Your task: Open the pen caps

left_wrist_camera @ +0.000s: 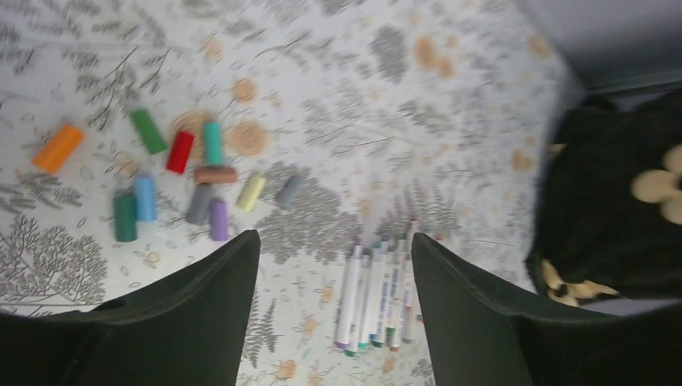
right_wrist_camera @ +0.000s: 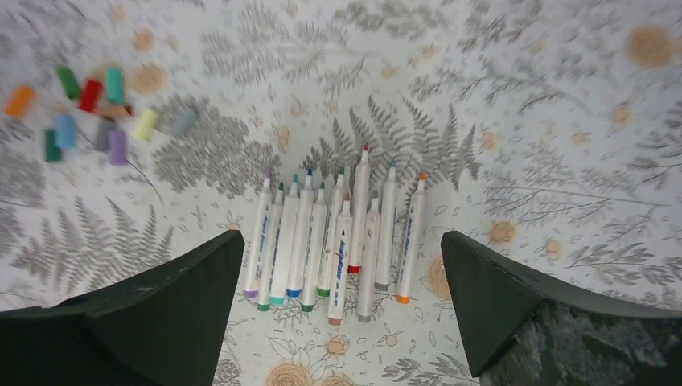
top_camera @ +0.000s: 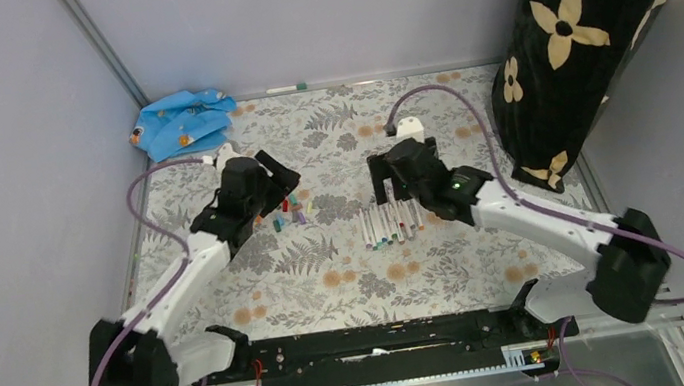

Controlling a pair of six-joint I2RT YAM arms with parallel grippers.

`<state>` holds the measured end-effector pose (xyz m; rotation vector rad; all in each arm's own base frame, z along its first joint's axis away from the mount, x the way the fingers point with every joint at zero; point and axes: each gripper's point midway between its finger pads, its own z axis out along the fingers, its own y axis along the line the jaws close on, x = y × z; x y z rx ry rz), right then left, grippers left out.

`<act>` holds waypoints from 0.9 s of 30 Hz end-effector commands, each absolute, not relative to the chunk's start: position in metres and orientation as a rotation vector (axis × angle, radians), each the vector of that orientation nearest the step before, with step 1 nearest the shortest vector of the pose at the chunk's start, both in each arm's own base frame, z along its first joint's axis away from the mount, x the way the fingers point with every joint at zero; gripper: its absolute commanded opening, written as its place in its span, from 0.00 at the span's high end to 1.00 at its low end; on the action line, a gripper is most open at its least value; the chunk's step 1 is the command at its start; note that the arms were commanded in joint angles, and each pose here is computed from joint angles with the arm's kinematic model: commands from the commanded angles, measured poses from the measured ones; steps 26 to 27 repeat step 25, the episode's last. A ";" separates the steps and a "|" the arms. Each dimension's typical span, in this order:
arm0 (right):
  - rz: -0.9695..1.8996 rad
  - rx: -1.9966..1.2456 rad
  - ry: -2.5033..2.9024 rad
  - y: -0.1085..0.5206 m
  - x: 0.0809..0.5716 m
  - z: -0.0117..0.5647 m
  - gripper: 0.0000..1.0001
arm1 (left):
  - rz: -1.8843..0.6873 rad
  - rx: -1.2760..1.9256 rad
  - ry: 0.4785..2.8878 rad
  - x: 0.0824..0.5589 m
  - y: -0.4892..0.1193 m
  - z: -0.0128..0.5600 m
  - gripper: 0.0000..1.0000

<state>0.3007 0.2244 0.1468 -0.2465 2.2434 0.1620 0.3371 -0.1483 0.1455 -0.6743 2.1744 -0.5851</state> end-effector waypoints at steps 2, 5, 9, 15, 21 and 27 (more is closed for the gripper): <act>0.094 -0.108 2.062 0.190 0.307 0.204 0.01 | -0.574 -0.585 1.971 0.329 -0.134 0.193 0.19; 0.079 -0.043 2.032 0.175 0.301 0.211 0.00 | -0.570 -0.567 1.897 0.317 -0.125 0.211 0.03; 0.056 0.040 2.007 0.156 0.293 0.212 0.00 | -0.567 -0.557 1.828 0.303 -0.114 0.229 0.01; 0.027 0.103 1.995 0.139 0.284 0.211 0.00 | -0.536 -0.546 1.761 0.287 -0.099 0.242 0.01; 0.037 0.084 1.995 0.138 0.281 0.208 0.01 | -0.497 -0.544 1.756 0.279 -0.090 0.241 0.01; 0.000 0.098 2.005 0.134 0.281 0.205 0.01 | -0.488 -0.542 1.757 0.278 -0.089 0.240 0.01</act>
